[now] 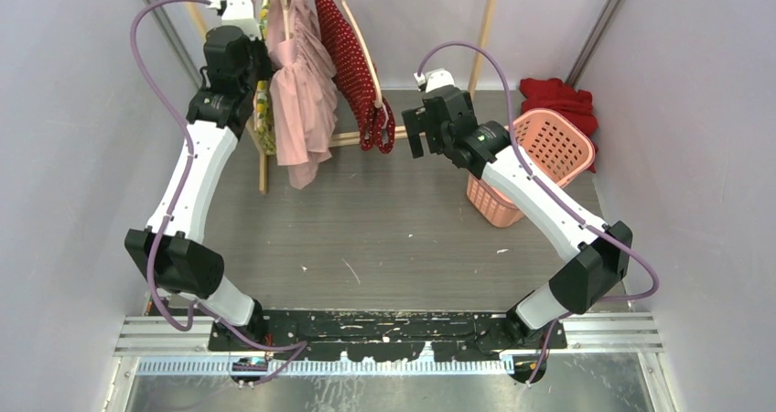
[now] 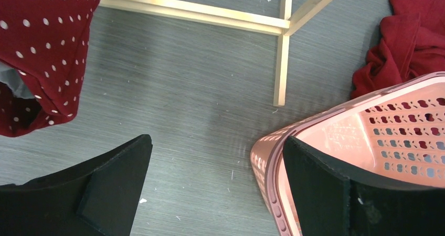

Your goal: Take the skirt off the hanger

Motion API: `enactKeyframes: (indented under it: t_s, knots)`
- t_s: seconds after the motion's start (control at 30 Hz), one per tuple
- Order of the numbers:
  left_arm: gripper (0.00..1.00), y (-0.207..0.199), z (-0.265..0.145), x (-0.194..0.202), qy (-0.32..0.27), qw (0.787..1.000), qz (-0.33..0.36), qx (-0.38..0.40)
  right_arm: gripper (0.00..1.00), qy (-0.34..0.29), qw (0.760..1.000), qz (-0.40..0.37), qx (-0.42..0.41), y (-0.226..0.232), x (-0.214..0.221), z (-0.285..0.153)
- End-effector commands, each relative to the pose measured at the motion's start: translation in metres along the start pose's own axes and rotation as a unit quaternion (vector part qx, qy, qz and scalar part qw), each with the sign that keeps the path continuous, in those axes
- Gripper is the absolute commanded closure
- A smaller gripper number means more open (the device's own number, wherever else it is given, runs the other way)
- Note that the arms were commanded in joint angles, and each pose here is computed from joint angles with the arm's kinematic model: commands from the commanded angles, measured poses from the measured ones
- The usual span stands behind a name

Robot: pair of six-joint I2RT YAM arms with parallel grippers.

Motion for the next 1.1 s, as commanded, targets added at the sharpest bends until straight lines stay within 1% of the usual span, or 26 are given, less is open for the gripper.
enactKeyframes:
  t_s: [0.0,0.23,0.37,0.5,0.6,0.77,1.07]
  knots:
    - [1.0,0.018,-0.015,-0.038,-0.129,0.991,-0.009,-0.039,0.0,-0.001,1.0,0.006,-0.01,0.006,0.003,0.005]
    - [1.0,0.036,-0.021,-0.065,-0.199,0.976,-0.025,-0.079,0.0,0.012,1.0,-0.004,-0.004,0.005,0.014,0.01]
    - [1.0,0.039,-0.016,-0.082,-0.223,0.971,-0.029,-0.08,0.0,0.019,1.0,-0.004,-0.005,0.005,0.018,0.012]
    - [1.0,0.039,-0.012,-0.091,-0.249,0.965,-0.037,-0.079,0.0,0.026,1.0,-0.007,-0.002,0.004,0.023,0.013]
    - [1.0,0.036,-0.013,-0.087,-0.25,0.965,-0.045,-0.071,0.0,0.028,1.0,-0.01,0.002,0.002,0.025,0.012]
    - [1.0,0.035,-0.022,-0.066,-0.245,0.966,-0.043,-0.073,0.0,0.029,1.0,-0.012,0.004,0.001,0.027,0.013]
    - [1.0,0.042,-0.041,-0.031,-0.198,0.977,-0.021,-0.071,0.01,0.034,0.999,-0.021,0.009,-0.002,0.027,0.01]
Point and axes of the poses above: each gripper's point midway between its finger pads, its own z axis out along the fingers, its own y axis along the line the jaws close on, x = y × z, the point moved 4 cm from there along -z, back along the fingers, and after that the axes turned 12 degrees about z, right-handed, at the moved point
